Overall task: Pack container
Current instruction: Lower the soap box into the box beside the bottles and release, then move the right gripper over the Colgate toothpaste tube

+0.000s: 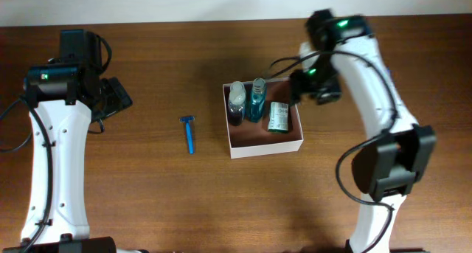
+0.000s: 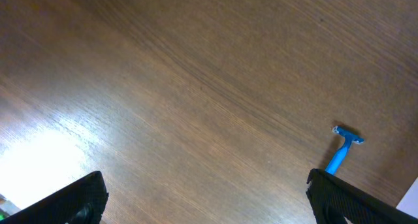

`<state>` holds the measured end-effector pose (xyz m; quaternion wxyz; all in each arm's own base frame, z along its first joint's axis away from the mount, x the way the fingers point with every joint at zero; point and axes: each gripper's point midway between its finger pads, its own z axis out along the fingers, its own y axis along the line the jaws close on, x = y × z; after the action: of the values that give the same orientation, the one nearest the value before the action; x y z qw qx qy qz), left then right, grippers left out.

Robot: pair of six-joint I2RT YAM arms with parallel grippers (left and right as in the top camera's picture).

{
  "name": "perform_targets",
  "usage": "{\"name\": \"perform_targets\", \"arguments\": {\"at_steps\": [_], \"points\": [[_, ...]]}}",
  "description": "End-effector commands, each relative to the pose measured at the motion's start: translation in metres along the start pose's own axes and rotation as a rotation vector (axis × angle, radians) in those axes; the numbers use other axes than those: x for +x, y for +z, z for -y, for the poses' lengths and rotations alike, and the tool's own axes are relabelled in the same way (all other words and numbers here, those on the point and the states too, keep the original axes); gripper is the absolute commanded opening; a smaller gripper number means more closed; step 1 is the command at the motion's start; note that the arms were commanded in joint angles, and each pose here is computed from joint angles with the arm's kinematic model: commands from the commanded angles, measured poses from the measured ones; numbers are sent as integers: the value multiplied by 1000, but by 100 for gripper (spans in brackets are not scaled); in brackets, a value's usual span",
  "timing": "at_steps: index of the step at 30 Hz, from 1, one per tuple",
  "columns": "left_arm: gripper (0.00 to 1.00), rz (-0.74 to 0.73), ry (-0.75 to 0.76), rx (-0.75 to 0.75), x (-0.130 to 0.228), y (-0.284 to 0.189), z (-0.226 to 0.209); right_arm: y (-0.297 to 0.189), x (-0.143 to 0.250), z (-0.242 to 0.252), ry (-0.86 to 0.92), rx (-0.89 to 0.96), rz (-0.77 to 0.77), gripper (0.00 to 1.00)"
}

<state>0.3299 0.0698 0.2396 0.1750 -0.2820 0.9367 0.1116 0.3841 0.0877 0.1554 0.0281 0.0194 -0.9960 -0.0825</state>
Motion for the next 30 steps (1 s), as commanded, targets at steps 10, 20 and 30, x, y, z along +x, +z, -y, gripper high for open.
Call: {"name": "perform_targets", "arguments": {"at_steps": [10, 20, 30], "points": [[99, -5, -12, -12, 0, 3, -2, -67, 23, 94, 96, 101, 97, 72], [99, -5, -12, -12, 0, 3, -2, -31, 86, 148, 243, 149, -77, 83], [99, -5, -12, -12, 0, 3, -2, -22, 110, 208, 489, 43, -63, 94]]}}
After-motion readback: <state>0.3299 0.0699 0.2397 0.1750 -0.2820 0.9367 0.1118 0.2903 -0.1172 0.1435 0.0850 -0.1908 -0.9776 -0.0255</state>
